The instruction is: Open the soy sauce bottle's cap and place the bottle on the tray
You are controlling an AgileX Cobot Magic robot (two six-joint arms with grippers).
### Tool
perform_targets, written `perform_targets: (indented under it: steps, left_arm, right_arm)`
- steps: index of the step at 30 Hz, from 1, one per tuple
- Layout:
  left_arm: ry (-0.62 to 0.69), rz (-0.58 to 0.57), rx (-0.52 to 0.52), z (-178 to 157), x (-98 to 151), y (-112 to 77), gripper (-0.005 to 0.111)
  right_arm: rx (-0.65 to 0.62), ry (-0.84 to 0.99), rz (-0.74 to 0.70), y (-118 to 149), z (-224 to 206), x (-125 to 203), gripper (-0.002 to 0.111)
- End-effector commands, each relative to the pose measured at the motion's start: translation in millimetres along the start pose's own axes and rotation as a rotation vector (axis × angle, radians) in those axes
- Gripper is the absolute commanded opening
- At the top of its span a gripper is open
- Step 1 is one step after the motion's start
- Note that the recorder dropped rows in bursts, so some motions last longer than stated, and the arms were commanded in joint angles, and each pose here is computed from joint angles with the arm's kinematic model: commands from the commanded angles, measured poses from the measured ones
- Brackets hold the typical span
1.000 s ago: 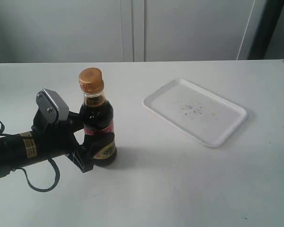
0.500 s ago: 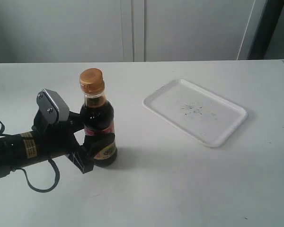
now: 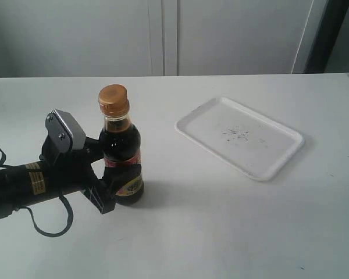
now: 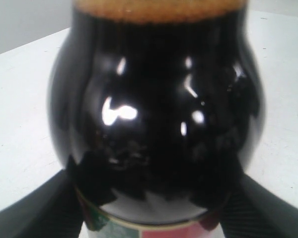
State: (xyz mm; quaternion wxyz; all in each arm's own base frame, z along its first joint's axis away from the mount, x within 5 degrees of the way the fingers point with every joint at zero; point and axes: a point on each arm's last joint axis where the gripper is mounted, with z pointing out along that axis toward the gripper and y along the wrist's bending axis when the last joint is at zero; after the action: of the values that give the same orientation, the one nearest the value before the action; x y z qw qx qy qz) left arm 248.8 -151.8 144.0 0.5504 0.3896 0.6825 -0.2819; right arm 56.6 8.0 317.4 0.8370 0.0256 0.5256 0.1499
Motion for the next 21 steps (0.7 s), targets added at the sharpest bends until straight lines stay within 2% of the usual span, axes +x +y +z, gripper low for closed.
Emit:
perform_targets:
  steps: [1, 10, 16, 21]
  left_arm:
    - [0.001, 0.018, 0.023, 0.3, -0.6, -2.9, 0.000]
    - [0.001, 0.018, 0.023, 0.3, -0.6, -2.9, 0.000]
    - [0.001, 0.018, 0.023, 0.3, -0.6, -2.9, 0.000]
    - [0.001, 0.018, 0.023, 0.3, -0.6, -2.9, 0.000]
  right_arm:
    - [-0.051, 0.003, -0.038, 8.0, 26.8, -16.4, 0.000]
    - [-0.211, 0.045, -0.036, 20.3, 84.9, -11.9, 0.000]
    - [-0.283, 0.064, 0.014, 21.2, 110.0, 12.0, 0.000]
    - [-0.338, 0.123, 0.003, 26.0, 123.7, 38.0, 0.000]
